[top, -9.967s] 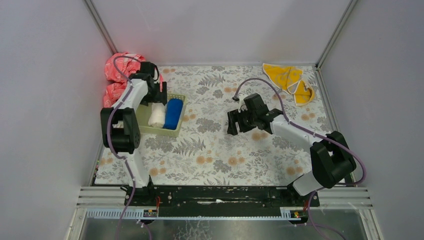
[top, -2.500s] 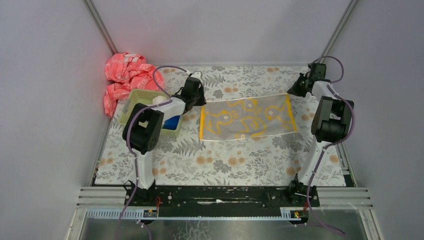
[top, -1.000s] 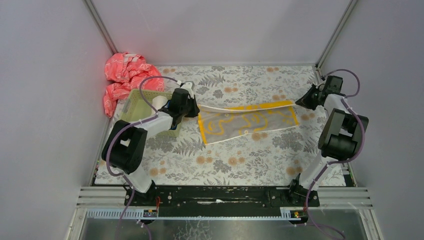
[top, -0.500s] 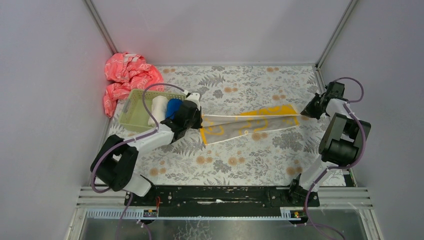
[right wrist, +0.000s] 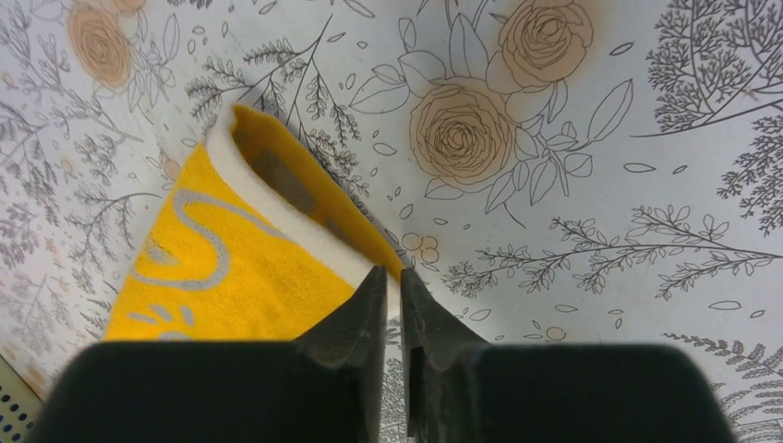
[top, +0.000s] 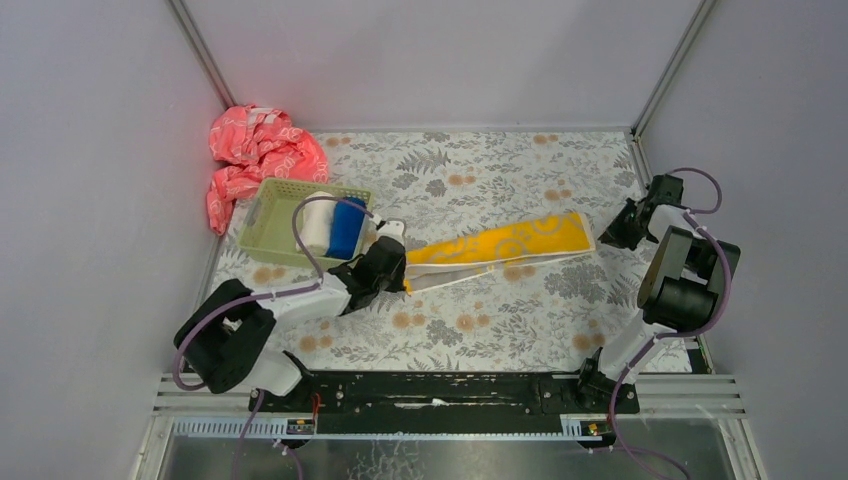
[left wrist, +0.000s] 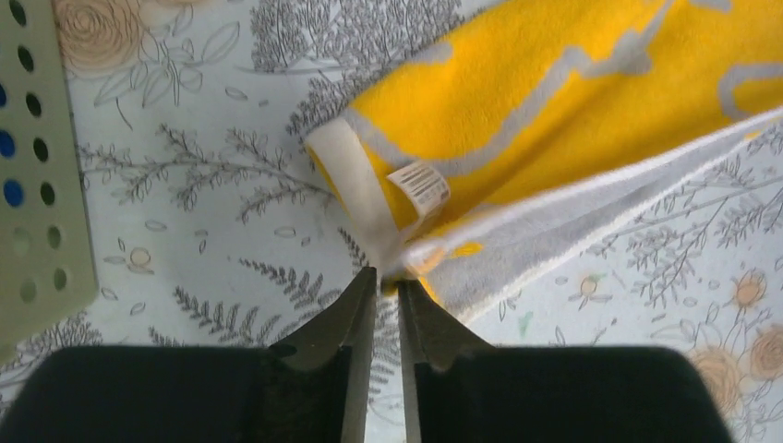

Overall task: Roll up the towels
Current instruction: Fold the towel at the center of the board.

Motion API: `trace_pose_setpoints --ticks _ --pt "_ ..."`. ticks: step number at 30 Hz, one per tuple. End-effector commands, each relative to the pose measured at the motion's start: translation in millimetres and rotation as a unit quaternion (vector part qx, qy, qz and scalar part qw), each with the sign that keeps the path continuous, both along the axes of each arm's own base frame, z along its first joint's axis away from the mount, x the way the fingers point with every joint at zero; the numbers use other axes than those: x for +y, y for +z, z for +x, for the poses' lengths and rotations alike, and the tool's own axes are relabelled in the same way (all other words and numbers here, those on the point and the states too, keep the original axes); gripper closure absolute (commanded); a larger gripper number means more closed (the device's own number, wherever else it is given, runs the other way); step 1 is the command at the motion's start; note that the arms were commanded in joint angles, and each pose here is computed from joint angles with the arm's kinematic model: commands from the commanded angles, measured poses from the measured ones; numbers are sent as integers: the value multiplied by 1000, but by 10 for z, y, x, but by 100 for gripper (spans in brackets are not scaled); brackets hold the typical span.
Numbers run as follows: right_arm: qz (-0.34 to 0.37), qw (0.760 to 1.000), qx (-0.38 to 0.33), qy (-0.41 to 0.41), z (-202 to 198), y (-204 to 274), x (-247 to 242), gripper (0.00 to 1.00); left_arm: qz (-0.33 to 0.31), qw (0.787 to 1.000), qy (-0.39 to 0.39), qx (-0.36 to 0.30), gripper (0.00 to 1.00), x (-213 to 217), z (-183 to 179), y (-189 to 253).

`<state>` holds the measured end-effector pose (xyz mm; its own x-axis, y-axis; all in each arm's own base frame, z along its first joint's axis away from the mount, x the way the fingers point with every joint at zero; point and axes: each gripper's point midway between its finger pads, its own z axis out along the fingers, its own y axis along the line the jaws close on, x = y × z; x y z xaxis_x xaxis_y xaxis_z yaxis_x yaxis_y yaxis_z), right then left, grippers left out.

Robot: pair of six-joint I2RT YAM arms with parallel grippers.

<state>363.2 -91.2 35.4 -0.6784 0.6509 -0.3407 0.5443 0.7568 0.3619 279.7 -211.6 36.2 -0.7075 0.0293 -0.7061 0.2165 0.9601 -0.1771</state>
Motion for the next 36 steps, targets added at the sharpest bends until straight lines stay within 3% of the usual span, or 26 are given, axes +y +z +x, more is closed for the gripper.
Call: trace_pose_setpoints --ticks 1,4,6,8,12,19,24,28,36 --pt "-13 999 -30 -2 87 123 -70 78 3 999 31 -26 83 100 -106 91" --pt "-23 998 -55 -2 106 323 -75 62 -17 998 42 -42 78 144 -171 214" --pt "-37 997 -73 -5 117 479 -102 53 -35 997 40 -54 68 150 -227 310" --pt "-40 996 -86 -4 135 555 -103 48 -56 996 33 -62 57 122 -287 424" --pt "18 991 -127 40 262 629 156 47 -107 991 31 -71 50 50 -345 653" --pt "91 978 -150 113 427 576 643 46 -158 987 13 -26 54 -418 -201 758" --pt "114 978 -124 123 424 407 737 46 -135 990 16 22 62 -694 -6 476" --pt "109 985 -74 111 337 157 685 46 -83 993 48 68 69 -581 76 128" --pt "56 995 -15 77 236 -126 411 46 -7 981 111 158 72 11 -60 -423"
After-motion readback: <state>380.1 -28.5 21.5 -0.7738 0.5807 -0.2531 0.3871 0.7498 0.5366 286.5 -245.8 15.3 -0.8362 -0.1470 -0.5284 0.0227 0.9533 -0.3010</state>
